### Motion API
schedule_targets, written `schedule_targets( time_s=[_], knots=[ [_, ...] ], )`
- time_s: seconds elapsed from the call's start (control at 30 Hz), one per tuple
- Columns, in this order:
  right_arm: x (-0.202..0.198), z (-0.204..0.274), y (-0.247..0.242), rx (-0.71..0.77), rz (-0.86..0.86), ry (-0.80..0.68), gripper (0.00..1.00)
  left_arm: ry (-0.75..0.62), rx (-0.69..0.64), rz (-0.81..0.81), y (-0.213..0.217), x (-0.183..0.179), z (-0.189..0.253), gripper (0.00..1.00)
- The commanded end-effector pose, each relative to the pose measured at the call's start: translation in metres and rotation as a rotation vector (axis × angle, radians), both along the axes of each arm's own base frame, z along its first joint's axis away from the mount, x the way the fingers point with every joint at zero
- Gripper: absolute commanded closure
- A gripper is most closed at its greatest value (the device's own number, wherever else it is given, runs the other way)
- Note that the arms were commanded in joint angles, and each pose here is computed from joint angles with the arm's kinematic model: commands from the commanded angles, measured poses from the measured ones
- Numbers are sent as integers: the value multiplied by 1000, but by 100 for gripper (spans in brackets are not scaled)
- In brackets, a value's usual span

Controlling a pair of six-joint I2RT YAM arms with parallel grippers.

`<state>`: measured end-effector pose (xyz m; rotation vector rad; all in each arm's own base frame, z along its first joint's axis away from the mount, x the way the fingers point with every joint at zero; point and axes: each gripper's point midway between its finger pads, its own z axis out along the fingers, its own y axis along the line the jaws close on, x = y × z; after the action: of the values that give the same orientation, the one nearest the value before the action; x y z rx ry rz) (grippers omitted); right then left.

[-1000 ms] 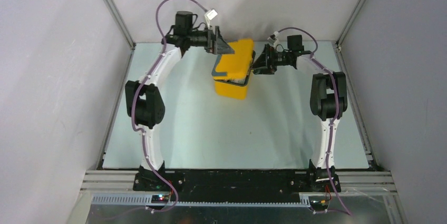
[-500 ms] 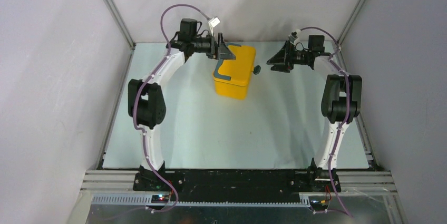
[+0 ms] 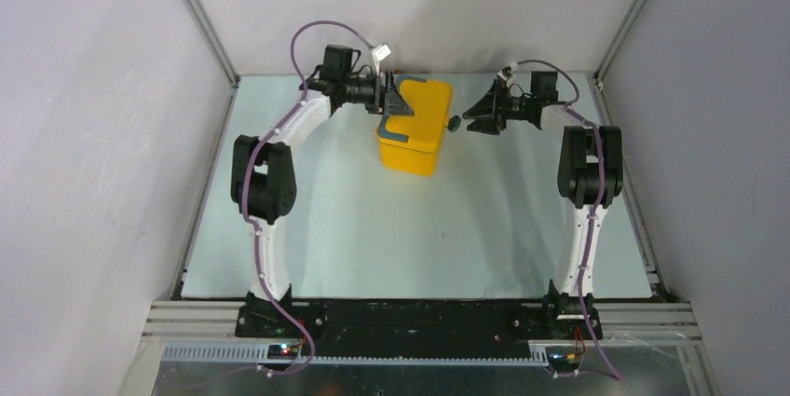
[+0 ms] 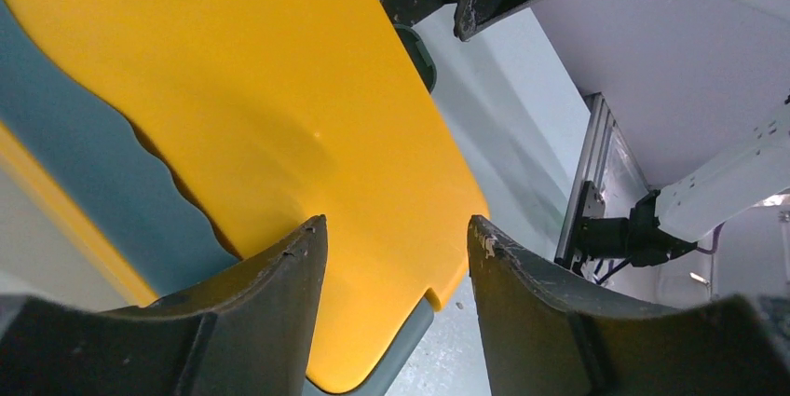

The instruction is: Organize the medicine kit

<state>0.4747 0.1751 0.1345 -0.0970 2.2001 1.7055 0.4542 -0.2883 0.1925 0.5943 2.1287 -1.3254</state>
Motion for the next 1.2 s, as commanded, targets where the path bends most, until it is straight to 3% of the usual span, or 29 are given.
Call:
schedule_targets(
  time_s=[0.0,0.37,1.0,1.17],
  knots=[
    [3,31,25,97,106,-64,19,-22,62,-4,-1,-2,-20,36],
    [2,37,61,130,197,-76,18,-32,115,-1,-3,-4,-30,34],
    [-12,63,40,122,150,-80,22,-30,138,9,-2,-2,-39,34],
    [-7,35,40,35,90,-59,35,-25,143,14,-1,-2,-41,33]
  ],
)
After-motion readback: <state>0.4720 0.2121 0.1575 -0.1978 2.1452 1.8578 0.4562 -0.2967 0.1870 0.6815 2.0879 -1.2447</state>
